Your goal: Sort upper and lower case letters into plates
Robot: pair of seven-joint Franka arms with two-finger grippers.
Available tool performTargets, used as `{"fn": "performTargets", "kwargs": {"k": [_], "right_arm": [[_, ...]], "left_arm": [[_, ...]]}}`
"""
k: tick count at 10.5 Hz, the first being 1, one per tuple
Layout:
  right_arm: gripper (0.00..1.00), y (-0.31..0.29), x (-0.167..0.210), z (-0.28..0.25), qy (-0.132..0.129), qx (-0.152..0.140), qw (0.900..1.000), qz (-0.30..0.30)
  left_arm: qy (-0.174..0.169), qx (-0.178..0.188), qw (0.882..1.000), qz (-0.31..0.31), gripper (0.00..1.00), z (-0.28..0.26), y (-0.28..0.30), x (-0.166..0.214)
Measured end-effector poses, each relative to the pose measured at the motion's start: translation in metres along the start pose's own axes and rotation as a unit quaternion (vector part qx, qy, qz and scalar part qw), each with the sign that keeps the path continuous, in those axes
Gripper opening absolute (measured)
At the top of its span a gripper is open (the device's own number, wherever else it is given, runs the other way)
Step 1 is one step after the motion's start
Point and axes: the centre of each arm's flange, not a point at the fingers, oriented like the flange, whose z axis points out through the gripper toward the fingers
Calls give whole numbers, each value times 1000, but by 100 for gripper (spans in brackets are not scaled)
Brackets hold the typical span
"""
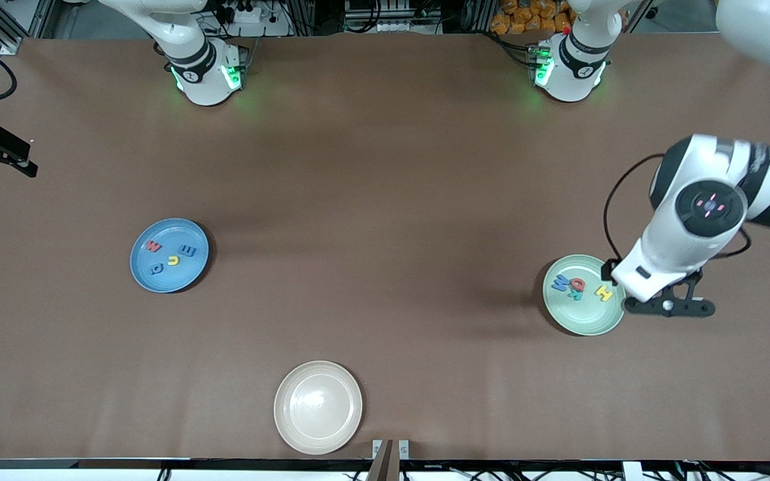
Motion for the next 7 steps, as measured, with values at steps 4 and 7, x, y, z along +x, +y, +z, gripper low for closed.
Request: {"fn": "performTargets", "kwargs": {"k": [4,7], "right_arm": [[100,10,-1,-7,7,-2,1000,7],[100,10,0,-8,8,-2,1000,7]], "left_arm": [[16,-72,997,-26,100,-89,-16,-24],[25,-85,996,-32,100,-139,-73,-55]]}}
